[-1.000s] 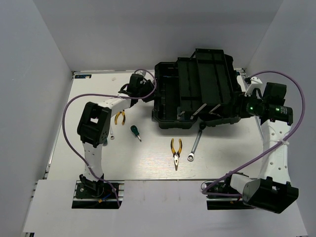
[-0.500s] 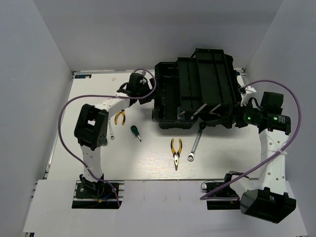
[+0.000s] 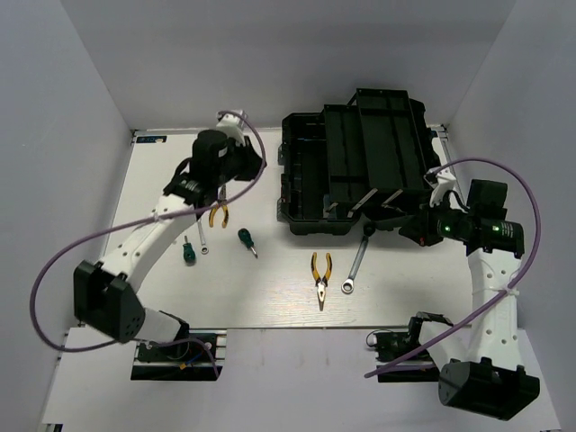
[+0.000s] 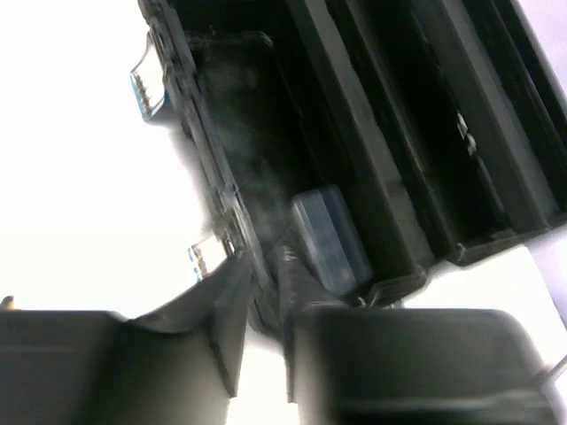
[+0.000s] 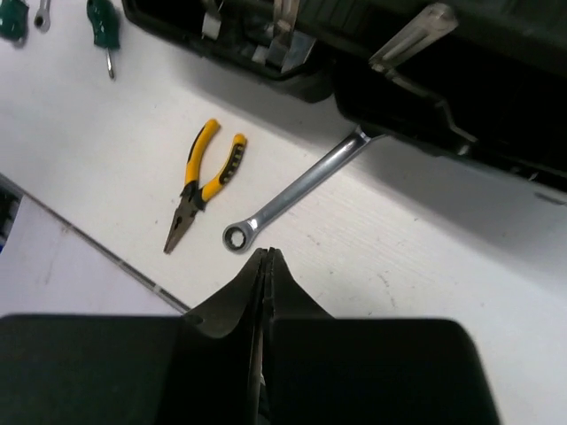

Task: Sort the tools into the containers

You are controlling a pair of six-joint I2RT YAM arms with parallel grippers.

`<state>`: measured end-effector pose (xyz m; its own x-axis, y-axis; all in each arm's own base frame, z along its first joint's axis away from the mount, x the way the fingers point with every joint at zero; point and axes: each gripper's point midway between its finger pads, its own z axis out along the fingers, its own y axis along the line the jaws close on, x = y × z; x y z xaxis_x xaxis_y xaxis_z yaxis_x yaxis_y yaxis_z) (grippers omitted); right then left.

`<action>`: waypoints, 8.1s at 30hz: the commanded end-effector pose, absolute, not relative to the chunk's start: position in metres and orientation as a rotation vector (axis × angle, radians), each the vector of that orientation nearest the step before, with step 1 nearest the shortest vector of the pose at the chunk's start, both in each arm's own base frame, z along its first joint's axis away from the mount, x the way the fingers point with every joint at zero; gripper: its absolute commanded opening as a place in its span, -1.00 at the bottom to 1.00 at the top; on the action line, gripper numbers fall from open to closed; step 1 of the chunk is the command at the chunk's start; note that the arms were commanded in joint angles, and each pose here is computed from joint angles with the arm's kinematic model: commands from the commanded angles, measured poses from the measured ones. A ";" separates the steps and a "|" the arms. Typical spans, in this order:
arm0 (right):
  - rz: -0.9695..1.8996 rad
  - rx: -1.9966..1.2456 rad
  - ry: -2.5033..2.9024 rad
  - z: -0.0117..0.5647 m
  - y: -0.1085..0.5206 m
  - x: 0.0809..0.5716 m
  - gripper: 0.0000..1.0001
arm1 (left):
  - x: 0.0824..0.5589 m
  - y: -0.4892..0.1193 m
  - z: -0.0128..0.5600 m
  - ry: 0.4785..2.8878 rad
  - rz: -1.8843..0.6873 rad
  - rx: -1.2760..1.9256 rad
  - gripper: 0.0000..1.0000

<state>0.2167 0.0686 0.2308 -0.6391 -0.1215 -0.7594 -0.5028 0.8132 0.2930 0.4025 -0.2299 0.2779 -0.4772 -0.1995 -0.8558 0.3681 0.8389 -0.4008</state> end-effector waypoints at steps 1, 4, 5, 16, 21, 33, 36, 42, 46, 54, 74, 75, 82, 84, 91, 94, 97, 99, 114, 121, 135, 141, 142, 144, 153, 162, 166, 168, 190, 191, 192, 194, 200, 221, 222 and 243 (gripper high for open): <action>0.729 -0.472 2.260 0.218 0.082 0.198 -1.00 | 0.357 -0.226 0.245 2.028 -0.647 0.328 -0.78; 0.709 -0.475 2.252 0.205 0.084 0.193 -1.00 | 0.317 -0.228 0.246 2.001 -0.717 0.432 -1.00; 0.677 -0.461 2.255 0.204 0.082 0.193 -1.00 | 0.307 -0.232 0.247 1.986 -0.737 0.468 -1.00; 0.450 -0.644 2.354 0.152 0.089 0.186 -1.00 | 0.242 -0.184 0.242 1.924 -0.607 0.506 0.18; 0.193 -0.798 2.318 0.141 0.078 0.198 -0.64 | 0.238 -0.174 0.222 1.939 -0.573 0.468 0.29; 0.326 -1.201 2.269 0.096 0.113 0.156 0.81 | 0.238 -0.167 0.207 1.968 -0.534 0.450 0.34; 0.328 -1.172 2.304 0.091 0.119 0.160 0.79 | 0.238 -0.167 0.204 1.978 -0.532 0.451 0.34; 0.399 -1.015 2.408 0.089 0.141 0.165 0.18 | 0.241 -0.166 0.199 2.000 -0.528 0.436 0.34; 0.354 -0.786 2.476 0.087 0.145 0.179 0.40 | 0.241 -0.165 0.195 2.010 -0.517 0.431 0.34; 0.230 -0.639 2.391 0.072 0.149 0.202 0.65 | 0.243 -0.161 0.188 2.029 -0.498 0.418 0.34; 0.046 -0.690 2.424 0.034 0.161 0.213 0.28 | 0.244 -0.160 0.188 2.030 -0.489 0.412 0.34; 0.041 -0.688 2.426 0.033 0.161 0.213 0.28 | 0.244 -0.160 0.188 2.030 -0.489 0.412 0.34; -0.007 -0.709 2.463 0.029 0.148 0.205 0.25 | 0.243 -0.161 0.188 2.029 -0.498 0.418 0.34; 0.002 -0.734 2.458 0.030 0.149 0.204 0.23 | 0.242 -0.161 0.191 2.017 -0.504 0.432 0.34; -0.056 -0.813 2.529 0.031 0.144 0.198 0.23 | 0.242 -0.163 0.195 1.998 -0.517 0.435 0.34; -0.109 -0.852 2.553 0.031 0.137 0.195 0.23 | 0.241 -0.163 0.198 1.989 -0.519 0.434 0.34; -0.147 -0.897 2.563 0.028 0.129 0.192 0.23 | 0.241 -0.163 0.198 1.989 -0.519 0.434 0.34; -0.152 -0.936 2.570 0.026 0.126 0.188 0.23 | 0.240 -0.164 0.198 1.989 -0.528 0.440 0.34; -0.083 -1.142 2.604 0.012 0.115 0.168 0.17 | 0.237 -0.164 0.199 1.979 -0.539 0.445 0.34; -0.036 -1.170 2.689 0.006 0.109 0.166 0.08 | 0.236 -0.164 0.201 1.970 -0.541 0.444 0.36; -0.008 -1.134 2.773 0.015 0.106 0.165 0.08 | 0.237 -0.164 0.203 1.961 -0.542 0.442 0.36; 0.050 -1.130 2.829 0.012 0.114 0.162 0.08 | 0.236 -0.164 0.206 1.951 -0.544 0.441 0.36; 0.057 -1.126 2.839 0.012 0.115 0.161 0.08 | 0.236 -0.164 0.206 1.951 -0.544 0.441 0.36; 0.089 -1.128 2.852 0.012 0.119 0.159 0.08 | 0.236 -0.164 0.206 1.951 -0.544 0.441 0.36; 0.174 -1.116 2.891 0.013 0.129 0.154 0.02 | 0.236 -0.163 0.208 1.942 -0.546 0.440 0.36; 0.293 -1.115 2.915 0.015 0.142 0.144 -0.14 | 0.236 -0.163 0.208 1.942 -0.546 0.440 0.36; 0.344 -1.124 2.922 0.018 0.149 0.139 -0.18 | 0.236 -0.163 0.208 1.942 -0.546 0.440 0.36; 0.376 -1.137 2.928 0.019 0.154 0.133 -0.18 | 0.236 -0.163 0.208 1.942 -0.546 0.440 0.36; 0.319 -1.166 2.913 0.017 0.168 0.120 -0.14 | 0.235 -0.163 0.211 1.933 -0.548 0.439 0.36; 0.301 -1.162 2.910 0.017 0.167 0.121 -0.14 | 0.235 -0.163 0.211 1.933 -0.548 0.439 0.36; 0.291 -1.150 2.907 0.017 0.167 0.122 -0.14 | 0.235 -0.163 0.211 1.933 -0.548 0.439 0.36; 0.250 -1.119 2.885 0.020 0.166 0.131 -0.14 | 0.235 -0.163 0.211 1.933 -0.548 0.439 0.36; 0.215 -1.195 2.715 0.043 0.164 0.149 -0.08 | 0.234 -0.163 0.213 1.924 -0.549 0.437 0.36; 0.266 -2.624 1.251 0.094 0.157 0.176 0.34 | 0.236 -0.162 0.204 1.952 -0.535 0.435 0.36; 0.264 -2.616 1.223 0.101 0.162 0.181 0.37 | 0.236 -0.162 0.204 1.952 -0.535 0.435 0.36; 0.216 -2.891 0.662 0.066 0.165 0.192 0.42 | 0.228 -0.164 0.212 1.913 -0.572 0.451 0.36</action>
<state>0.1861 0.1570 0.0691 0.8303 -0.5192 -0.2024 -0.5435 -0.8348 -0.0883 0.2314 -0.1622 0.2095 -0.4022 0.0521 -0.9141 0.5276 0.8292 -0.1848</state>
